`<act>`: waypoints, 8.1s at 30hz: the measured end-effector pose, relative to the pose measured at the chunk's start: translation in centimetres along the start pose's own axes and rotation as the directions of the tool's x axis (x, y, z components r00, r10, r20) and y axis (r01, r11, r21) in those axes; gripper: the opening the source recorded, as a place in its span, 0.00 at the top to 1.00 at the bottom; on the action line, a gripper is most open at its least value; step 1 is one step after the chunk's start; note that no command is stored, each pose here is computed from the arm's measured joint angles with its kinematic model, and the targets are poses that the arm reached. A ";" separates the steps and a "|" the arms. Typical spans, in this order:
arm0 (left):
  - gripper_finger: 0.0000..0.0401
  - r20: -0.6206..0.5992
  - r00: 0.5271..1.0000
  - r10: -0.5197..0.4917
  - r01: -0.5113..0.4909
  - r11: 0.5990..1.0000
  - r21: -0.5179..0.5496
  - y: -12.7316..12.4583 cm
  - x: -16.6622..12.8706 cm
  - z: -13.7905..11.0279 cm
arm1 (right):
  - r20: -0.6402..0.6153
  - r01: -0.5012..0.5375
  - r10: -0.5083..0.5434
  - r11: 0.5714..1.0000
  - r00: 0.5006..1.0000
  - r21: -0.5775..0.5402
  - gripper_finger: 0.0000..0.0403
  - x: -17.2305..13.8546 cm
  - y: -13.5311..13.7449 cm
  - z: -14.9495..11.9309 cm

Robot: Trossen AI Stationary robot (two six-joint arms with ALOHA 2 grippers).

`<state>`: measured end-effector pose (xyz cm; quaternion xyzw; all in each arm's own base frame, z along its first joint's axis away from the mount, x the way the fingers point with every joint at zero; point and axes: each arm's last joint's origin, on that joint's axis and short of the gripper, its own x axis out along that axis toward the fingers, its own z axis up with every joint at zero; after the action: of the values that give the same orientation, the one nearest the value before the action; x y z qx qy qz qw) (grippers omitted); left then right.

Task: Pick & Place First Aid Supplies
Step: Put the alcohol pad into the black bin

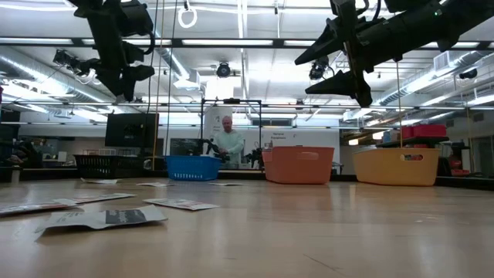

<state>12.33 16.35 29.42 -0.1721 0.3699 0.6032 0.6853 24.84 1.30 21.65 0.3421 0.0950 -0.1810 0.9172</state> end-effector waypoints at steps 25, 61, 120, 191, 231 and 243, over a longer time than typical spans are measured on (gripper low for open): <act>0.66 0.052 0.968 -0.245 0.249 0.963 -0.108 -0.8 -0.2 1.0 | 0.013 0.013 -0.013 1.000 1.000 -0.003 0.31 0.0 0.0 0.0; 0.66 -0.019 0.985 -0.173 0.173 0.985 0.003 -1.2 -0.4 1.9 | 0.013 0.014 -0.014 1.000 1.000 -0.018 0.31 0.0 0.0 0.0; 0.66 -0.129 0.987 0.096 -0.086 0.993 0.081 -1.4 3.6 -3.0 | 0.012 0.013 -0.013 1.000 1.000 0.001 0.31 0.0 0.0 0.0; 0.46 0.029 0.556 -0.831 0.780 0.534 0.327 -7.3 -6.2 -9.1 | 0.011 0.036 -0.035 0.999 0.999 -0.038 0.31 0.1 -0.5 0.2; 0.71 0.063 0.442 -0.895 0.819 0.432 0.378 -7.2 -8.1 -12.4 | -0.128 -0.076 0.043 0.961 0.991 -0.266 0.31 1.3 2.4 1.0; 0.70 0.044 0.544 -0.838 0.743 0.505 0.439 -8.9 -7.0 -12.7 | -0.117 -0.120 0.095 0.967 0.989 -0.224 0.31 3.5 2.9 -1.0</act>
<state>17.06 0.83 24.08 -0.1131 0.2650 0.1544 0.9451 29.16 3.10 21.55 0.2470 0.1448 -0.1005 0.9529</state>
